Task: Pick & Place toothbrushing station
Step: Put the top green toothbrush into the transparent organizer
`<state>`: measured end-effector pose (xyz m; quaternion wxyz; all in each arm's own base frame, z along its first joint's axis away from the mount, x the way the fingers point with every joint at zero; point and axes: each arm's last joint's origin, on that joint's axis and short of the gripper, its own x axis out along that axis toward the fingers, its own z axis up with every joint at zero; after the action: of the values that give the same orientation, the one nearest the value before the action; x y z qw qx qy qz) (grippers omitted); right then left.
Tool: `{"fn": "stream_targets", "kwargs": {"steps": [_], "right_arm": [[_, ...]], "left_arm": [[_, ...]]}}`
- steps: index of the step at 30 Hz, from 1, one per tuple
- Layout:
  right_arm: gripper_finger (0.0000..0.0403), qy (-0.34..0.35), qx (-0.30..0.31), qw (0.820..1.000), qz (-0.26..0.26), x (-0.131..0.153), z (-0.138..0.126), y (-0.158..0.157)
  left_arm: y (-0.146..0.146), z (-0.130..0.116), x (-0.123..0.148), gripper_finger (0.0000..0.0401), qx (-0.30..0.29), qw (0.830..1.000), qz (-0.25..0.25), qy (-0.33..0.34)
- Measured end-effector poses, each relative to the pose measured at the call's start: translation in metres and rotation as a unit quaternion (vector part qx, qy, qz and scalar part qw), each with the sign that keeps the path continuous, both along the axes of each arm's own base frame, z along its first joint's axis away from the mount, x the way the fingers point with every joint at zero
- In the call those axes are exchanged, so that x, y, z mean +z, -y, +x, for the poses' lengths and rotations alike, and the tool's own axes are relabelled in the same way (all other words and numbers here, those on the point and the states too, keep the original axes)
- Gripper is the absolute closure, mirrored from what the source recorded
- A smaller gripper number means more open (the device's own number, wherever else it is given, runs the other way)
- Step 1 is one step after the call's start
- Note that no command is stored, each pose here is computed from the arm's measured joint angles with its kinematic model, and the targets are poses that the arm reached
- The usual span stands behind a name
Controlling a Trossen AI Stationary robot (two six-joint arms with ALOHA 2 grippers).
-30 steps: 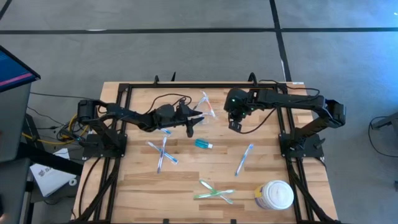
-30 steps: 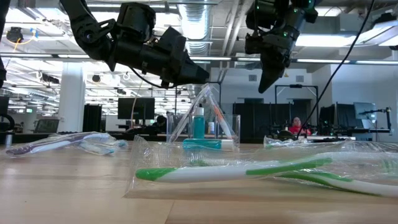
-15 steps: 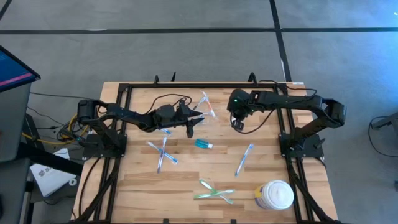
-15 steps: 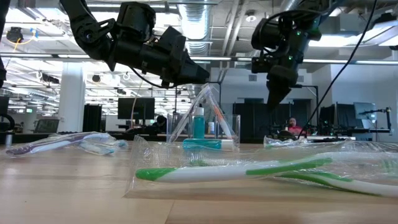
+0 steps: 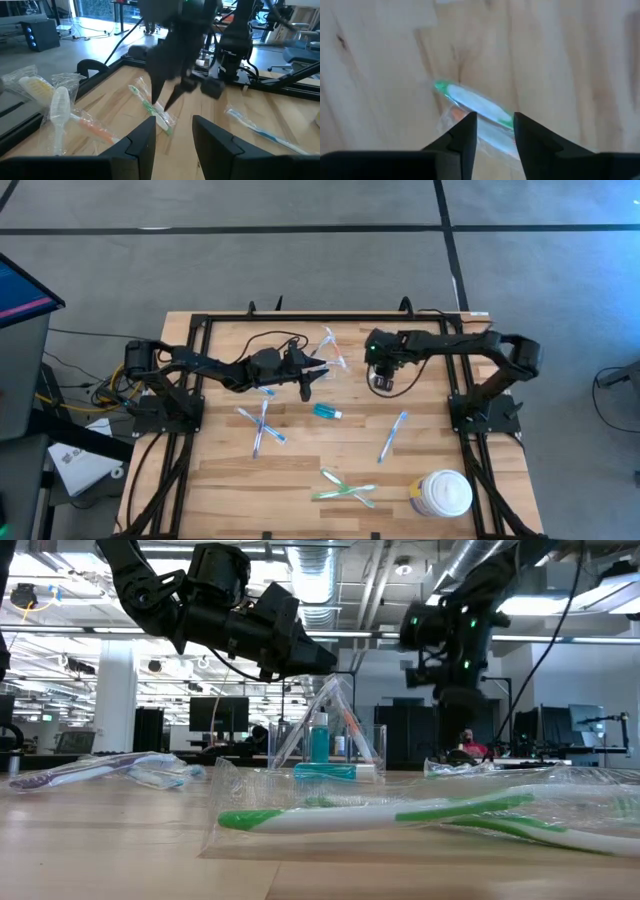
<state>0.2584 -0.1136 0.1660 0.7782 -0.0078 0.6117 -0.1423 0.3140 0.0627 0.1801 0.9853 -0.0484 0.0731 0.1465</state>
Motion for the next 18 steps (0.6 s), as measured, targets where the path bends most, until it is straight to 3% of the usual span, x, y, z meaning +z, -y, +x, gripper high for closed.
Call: {"fn": "stream_targets", "kwargs": {"steps": [8, 14, 18], "right_arm": [[0.0258, -0.056, 0.031, 0.998, 0.015, -0.03, 0.015, 0.003], [0.0247, -0.061, 0.037, 0.997, 0.014, -0.031, 0.022, 0.005], [0.0264, -0.052, 0.037, 0.998, 0.013, -0.028, 0.024, 0.006]], "left_arm": [[0.0, 0.0, 0.0, 0.028, 0.0, 1.0, 0.0, 0.0], [0.0, 0.0, 0.0, 0.028, 0.0, 1.0, 0.0, 0.0], [0.0, 0.0, 0.0, 0.028, 0.0, 1.0, 0.0, 0.0]]}}
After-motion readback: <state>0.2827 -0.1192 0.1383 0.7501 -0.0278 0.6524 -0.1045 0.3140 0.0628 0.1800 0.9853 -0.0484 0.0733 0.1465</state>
